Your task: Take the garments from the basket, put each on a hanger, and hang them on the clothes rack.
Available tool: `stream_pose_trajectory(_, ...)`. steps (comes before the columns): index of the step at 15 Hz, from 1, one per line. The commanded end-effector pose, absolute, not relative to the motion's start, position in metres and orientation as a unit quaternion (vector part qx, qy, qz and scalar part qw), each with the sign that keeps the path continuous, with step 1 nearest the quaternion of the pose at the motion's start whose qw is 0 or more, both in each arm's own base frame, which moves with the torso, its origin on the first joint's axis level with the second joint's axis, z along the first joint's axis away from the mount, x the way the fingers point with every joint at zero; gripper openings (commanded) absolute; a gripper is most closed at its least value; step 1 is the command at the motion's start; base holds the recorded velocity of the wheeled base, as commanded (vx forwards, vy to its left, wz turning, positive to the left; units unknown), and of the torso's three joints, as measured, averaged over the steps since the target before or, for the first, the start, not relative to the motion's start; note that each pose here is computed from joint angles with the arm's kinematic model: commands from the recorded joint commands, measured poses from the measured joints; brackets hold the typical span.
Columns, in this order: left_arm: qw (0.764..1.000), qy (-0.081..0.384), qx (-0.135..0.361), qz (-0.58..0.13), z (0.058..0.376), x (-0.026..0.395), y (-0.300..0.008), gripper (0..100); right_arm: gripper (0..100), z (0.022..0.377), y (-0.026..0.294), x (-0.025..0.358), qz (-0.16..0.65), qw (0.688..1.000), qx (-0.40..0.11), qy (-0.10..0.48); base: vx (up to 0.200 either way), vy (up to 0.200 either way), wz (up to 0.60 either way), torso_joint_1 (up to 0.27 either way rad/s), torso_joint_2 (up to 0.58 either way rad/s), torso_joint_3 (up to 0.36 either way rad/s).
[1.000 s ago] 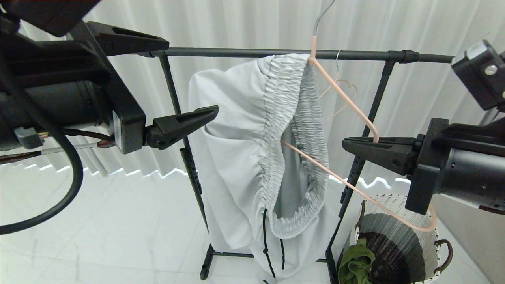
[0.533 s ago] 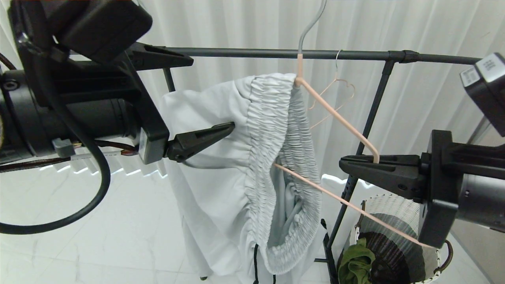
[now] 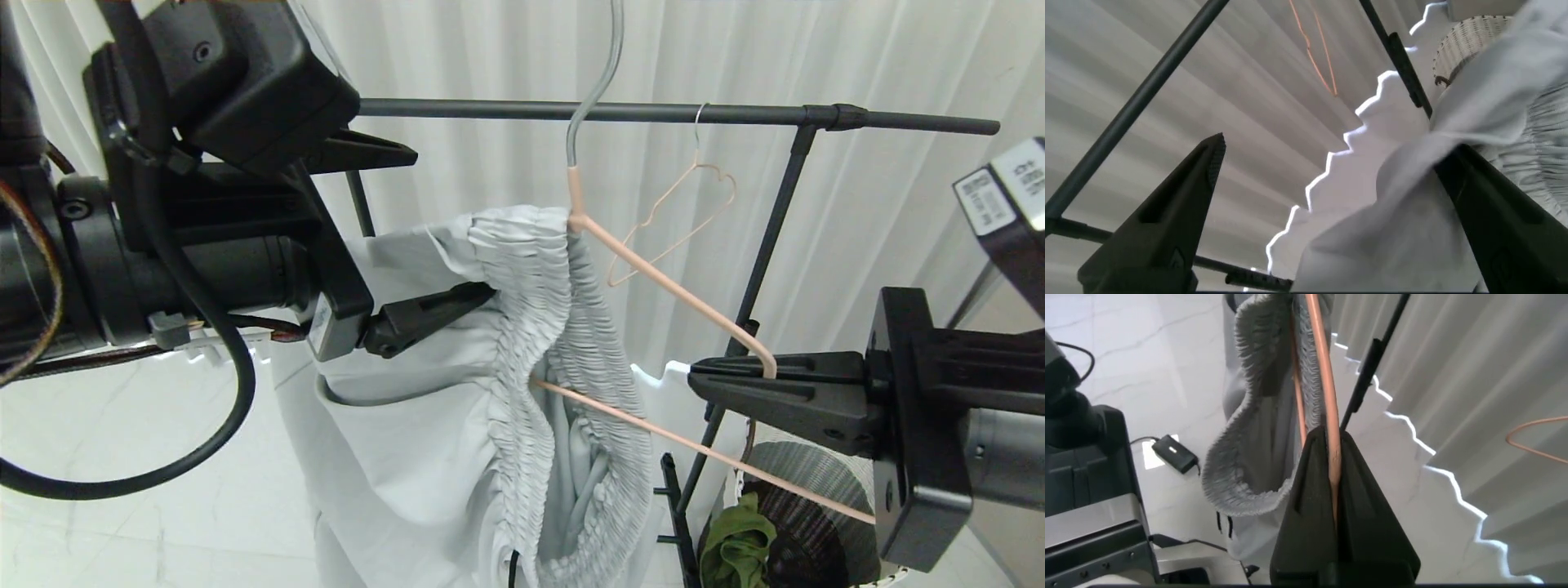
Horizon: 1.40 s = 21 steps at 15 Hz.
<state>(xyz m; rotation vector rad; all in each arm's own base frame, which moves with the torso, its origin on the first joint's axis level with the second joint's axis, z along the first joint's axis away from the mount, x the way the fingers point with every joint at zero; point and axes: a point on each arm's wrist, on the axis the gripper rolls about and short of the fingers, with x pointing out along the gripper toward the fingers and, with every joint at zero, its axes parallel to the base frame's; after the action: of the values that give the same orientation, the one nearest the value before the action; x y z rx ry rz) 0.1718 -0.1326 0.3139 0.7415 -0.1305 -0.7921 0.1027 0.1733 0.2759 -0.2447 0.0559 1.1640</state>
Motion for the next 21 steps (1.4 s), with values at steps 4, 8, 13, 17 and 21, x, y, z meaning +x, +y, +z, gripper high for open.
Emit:
stream_pose_trajectory(4, 0.853, -0.060, 0.353, -0.380, 0.312, 0.172, -0.134, 0, 0, 0.276, 0.175, 0.101, 0.554, 0.824, -0.116, 0.026, 0.000, 0.000, 0.00, 0.000, 0.00, 0.000)
stream_pose_trajectory(8, 0.848, -0.062, 0.351, -0.393, 0.311, 0.171, -0.135, 0, 0, 0.276, 0.175, 0.101, 0.554, 0.824, -0.115, 0.025, 0.000, 0.000, 0.00, 0.000, 0.00, 0.000)
stream_pose_trajectory(13, 0.848, -0.053, 0.355, -0.390, 0.305, 0.170, -0.134, 0, 100, 0.274, 0.175, 0.104, 0.539, 0.833, -0.126, 0.023, 0.000, 0.000, 0.00, 0.000, 0.00, 0.000)
stream_pose_trajectory(17, 0.864, -0.032, 0.366, -0.345, 0.302, 0.173, -0.131, 0, 100, 0.276, 0.169, 0.113, 0.510, 0.850, -0.130, 0.017, 0.000, 0.000, 0.00, 0.000, 0.00, 0.000)
stream_pose_trajectory(21, 0.885, -0.029, 0.380, -0.267, 0.301, 0.185, -0.134, 0, 100, 0.280, 0.163, 0.119, 0.484, 0.866, -0.126, 0.007, 0.000, 0.000, 0.00, 0.000, 0.00, 0.000)
